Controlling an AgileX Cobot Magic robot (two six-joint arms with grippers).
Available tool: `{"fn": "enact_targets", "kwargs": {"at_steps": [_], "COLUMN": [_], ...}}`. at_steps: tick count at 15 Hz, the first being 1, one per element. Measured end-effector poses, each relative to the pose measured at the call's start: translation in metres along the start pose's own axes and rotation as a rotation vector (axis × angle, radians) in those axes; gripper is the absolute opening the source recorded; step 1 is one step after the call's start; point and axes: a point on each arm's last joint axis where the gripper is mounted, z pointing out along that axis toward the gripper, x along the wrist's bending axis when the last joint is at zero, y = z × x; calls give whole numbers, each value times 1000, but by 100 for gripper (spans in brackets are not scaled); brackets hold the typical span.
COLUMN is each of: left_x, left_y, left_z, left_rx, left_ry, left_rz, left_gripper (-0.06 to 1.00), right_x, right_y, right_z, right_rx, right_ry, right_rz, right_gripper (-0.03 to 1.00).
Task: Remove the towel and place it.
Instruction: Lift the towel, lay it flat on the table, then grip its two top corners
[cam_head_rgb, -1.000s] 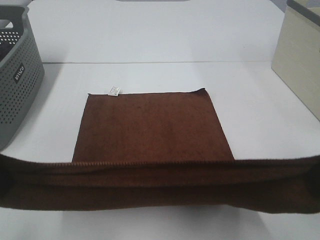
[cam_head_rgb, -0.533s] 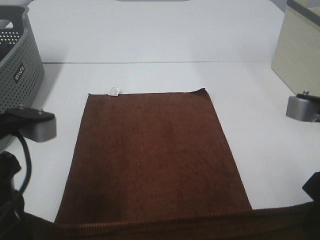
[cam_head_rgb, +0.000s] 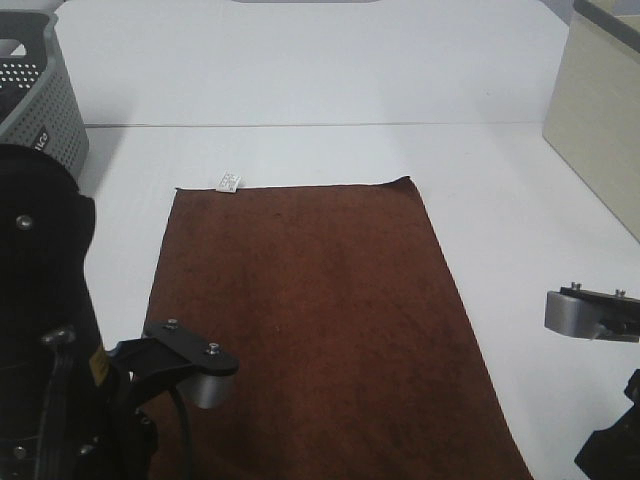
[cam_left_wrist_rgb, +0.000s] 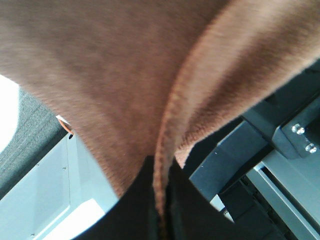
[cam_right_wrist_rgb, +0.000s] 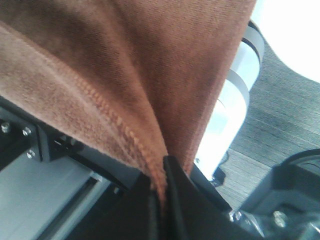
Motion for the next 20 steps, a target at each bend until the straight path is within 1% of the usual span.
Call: {"fn": "enact_targets", "kwargs": {"at_steps": [2, 4, 5, 6, 7, 8, 9, 10, 11, 12, 13, 15, 16, 17, 18, 19, 20], "left_x": [-8, -12, -13, -14, -16, -18, -18, -18, -18, -19, -19, -23, -24, -25, -20, -9, 6], "left_y": [8, 11, 11, 11, 11, 12, 12, 13, 13, 14, 15, 21, 23, 29, 40, 47, 54], "left_z": [0, 0, 0, 0, 0, 0, 0, -1, -1, -1, -2, -9, -12, -20, -36, -49, -62], "left_rx": [-18, -24, -25, -26, -30, -34, -40, -48, -49, -51, -58, -87, -100, -133, -192, -241, -292], "left_ry": [-3, -21, -31, -50, -70, -85, -92, -94, -95, -96, -99, -102, -100, -88, -71, -59, -47], "left_rz": [23, 18, 12, 0, -12, -25, -47, -71, -77, -76, -75, -58, -46, -19, -6, -24, -52], "left_gripper": [0, 0, 0, 3, 13, 27, 47, 73, 84, 89, 90, 92, 92, 92, 92, 92, 92], "right_x": [-1, 0, 0, 0, 0, 0, 0, 0, 0, 0, 0, 1, 1, 1, 3, 6, 8], "right_y": [2, 3, 4, 4, 3, 3, 3, 3, 3, 4, 5, 12, 17, 25, 36, 46, 52], "right_z": [5, 6, 6, 6, 6, 6, 6, 6, 6, 6, 5, -3, -9, -18, -33, -46, -52], "right_rx": [1, 1, -1, -1, 0, 1, 1, 2, 2, -1, -4, -35, -65, -105, -166, -213, -233], "right_ry": [14, 30, 35, 37, 37, 37, 37, 37, 37, 33, 33, 3, -25, -65, -119, -144, -150], "right_rz": [16, 19, 20, 17, 17, 26, 33, 38, 47, 49, 50, 22, 3, -9, -25, -38, -48], "right_gripper": [5, 9, 12, 17, 25, 35, 45, 55, 68, 72, 73, 75, 75, 75, 75, 75, 75]}}
